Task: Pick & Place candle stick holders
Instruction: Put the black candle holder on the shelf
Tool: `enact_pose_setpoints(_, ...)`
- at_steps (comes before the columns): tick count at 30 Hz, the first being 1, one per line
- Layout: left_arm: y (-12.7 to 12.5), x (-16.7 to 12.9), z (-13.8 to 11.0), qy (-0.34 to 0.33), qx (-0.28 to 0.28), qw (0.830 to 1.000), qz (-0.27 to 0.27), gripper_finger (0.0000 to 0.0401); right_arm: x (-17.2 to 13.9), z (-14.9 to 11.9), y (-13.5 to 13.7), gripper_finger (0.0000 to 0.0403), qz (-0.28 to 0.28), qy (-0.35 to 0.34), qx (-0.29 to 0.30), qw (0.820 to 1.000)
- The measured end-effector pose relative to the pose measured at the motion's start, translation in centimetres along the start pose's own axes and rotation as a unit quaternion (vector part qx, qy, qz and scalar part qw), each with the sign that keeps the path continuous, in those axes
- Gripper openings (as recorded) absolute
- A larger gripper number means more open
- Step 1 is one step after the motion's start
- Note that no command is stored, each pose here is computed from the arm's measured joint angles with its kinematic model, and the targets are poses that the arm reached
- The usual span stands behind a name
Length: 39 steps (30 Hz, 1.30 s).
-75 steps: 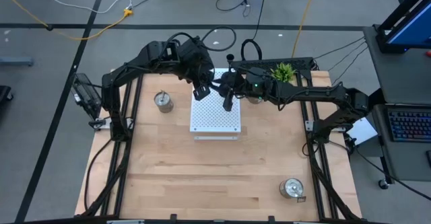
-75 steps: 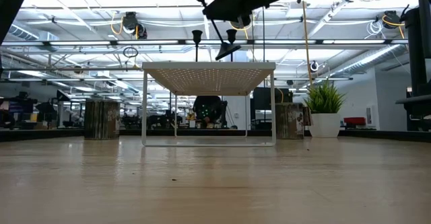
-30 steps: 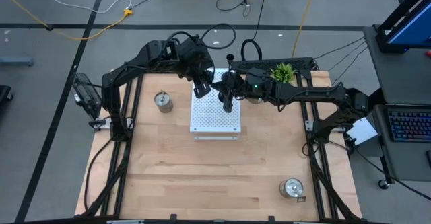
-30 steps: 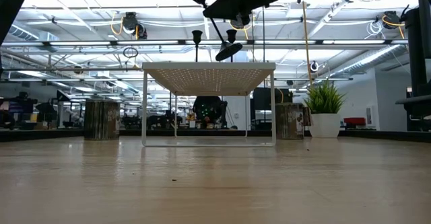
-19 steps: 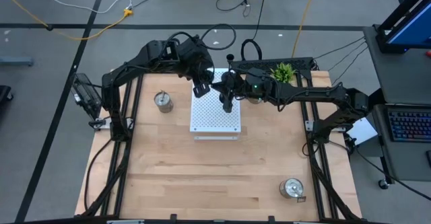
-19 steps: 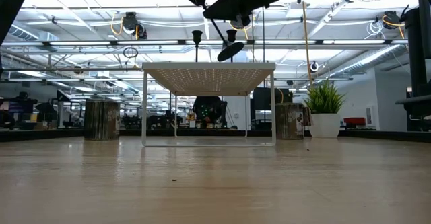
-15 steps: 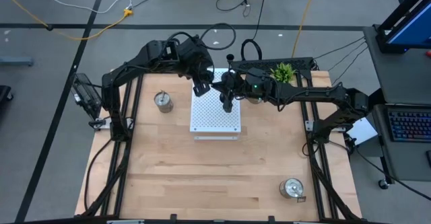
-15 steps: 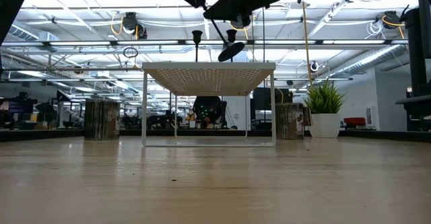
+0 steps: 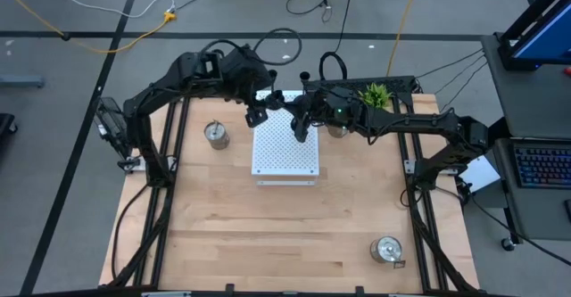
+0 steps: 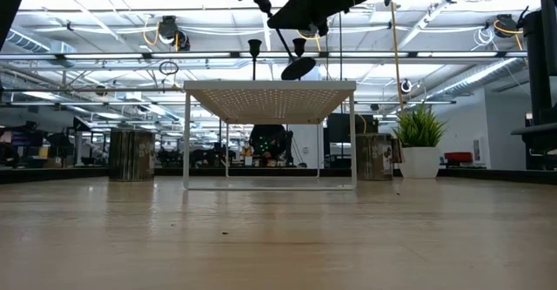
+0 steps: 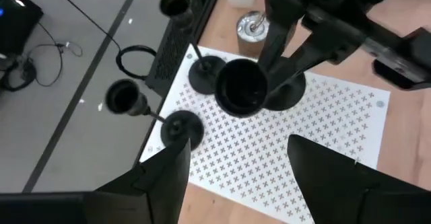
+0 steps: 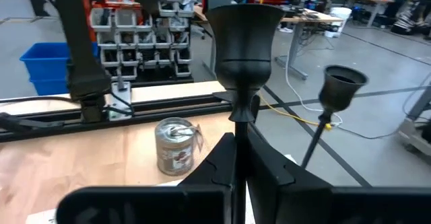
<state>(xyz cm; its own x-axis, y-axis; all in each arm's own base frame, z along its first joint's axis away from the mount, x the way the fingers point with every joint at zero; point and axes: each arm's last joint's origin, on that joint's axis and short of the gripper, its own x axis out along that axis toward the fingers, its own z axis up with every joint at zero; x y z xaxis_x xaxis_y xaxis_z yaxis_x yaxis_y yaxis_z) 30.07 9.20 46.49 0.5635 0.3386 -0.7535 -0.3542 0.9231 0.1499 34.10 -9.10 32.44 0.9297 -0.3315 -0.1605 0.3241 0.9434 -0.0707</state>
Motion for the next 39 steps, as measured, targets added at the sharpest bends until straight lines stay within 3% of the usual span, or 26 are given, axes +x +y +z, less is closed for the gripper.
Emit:
enact_pose_setpoints(12,2.2,-3.7,-1.8,0.001,-0.004,0.999,0.036,0.0255,0.0,0.2,0.2,0.0007,0.003,-0.012,0.013,1.000)
enact_pose_setpoints(19,4.9,-6.1,-3.8,0.023,-0.055,0.994,0.087,0.0255,-0.1,1.4,0.1,0.0007,0.004,-0.071,0.028,0.997)
enact_pose_setpoints(25,6.5,-7.2,-5.4,0.017,-0.063,0.997,0.042,0.0255,0.2,0.6,0.2,0.0007,0.000,-0.116,0.035,0.993)
enact_pose_setpoints(30,7.3,-6.5,-6.9,0.000,-0.075,0.997,0.029,0.0255,-0.1,-1.3,0.0,0.0007,-0.046,-0.149,0.058,0.986)
enact_pose_setpoints(34,7.6,-5.5,-8.3,-0.030,-0.076,0.997,0.014,0.0255,-0.6,-2.5,0.0,0.0007,-0.046,-0.186,0.082,0.978)
enact_pose_setpoints(39,7.6,-4.2,-10.3,-0.062,-0.057,0.996,-0.016,0.0255,-1.0,-4.2,0.0,0.0009,-0.068,-0.180,0.091,0.977)
